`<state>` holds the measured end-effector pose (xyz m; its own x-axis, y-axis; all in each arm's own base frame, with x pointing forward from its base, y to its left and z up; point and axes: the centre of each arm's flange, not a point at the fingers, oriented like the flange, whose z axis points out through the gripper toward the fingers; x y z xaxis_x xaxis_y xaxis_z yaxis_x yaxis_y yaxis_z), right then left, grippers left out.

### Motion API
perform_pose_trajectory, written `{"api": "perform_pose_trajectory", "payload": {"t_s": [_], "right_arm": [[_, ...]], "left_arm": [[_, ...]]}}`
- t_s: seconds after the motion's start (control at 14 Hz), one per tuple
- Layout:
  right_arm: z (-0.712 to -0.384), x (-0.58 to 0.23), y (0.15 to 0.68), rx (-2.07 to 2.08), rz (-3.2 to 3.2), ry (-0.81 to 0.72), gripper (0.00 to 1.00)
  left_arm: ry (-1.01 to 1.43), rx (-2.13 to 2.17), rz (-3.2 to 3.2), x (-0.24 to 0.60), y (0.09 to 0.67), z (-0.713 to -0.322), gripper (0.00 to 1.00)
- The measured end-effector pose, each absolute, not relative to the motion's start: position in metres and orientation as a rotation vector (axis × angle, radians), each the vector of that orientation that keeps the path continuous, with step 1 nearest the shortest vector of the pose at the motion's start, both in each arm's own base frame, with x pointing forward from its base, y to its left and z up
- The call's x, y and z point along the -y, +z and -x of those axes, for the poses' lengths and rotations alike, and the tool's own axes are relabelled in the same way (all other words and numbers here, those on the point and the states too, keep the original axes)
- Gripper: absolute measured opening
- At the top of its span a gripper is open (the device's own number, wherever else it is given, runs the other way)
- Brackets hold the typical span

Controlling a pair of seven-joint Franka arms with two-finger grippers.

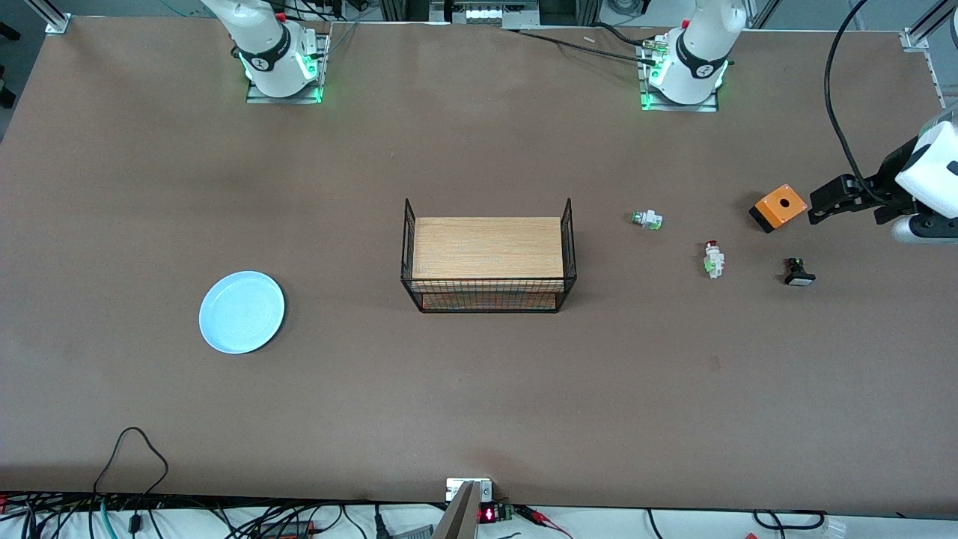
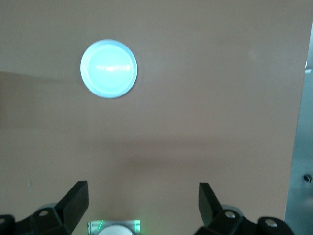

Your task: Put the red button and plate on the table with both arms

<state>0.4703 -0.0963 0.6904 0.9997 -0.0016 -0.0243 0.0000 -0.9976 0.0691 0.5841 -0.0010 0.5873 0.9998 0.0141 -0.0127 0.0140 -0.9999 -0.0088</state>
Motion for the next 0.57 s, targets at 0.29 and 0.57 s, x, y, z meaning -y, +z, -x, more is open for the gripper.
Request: {"api": "perform_pose_trajectory", "payload": {"t_s": [0.29,0.57], "right_arm": [[-0.473,0.101,0.667,0.021,-3.13,-0.175,1.0],[-0.504,0.107,0.638,0.014,-3.145,-0.187,1.0]], "left_arm": [[0.02,0.022,3.133,0.001,0.587,-0.584,1.0],[0.02,0.022,3.133,0.001,0.587,-0.584,1.0]]}}
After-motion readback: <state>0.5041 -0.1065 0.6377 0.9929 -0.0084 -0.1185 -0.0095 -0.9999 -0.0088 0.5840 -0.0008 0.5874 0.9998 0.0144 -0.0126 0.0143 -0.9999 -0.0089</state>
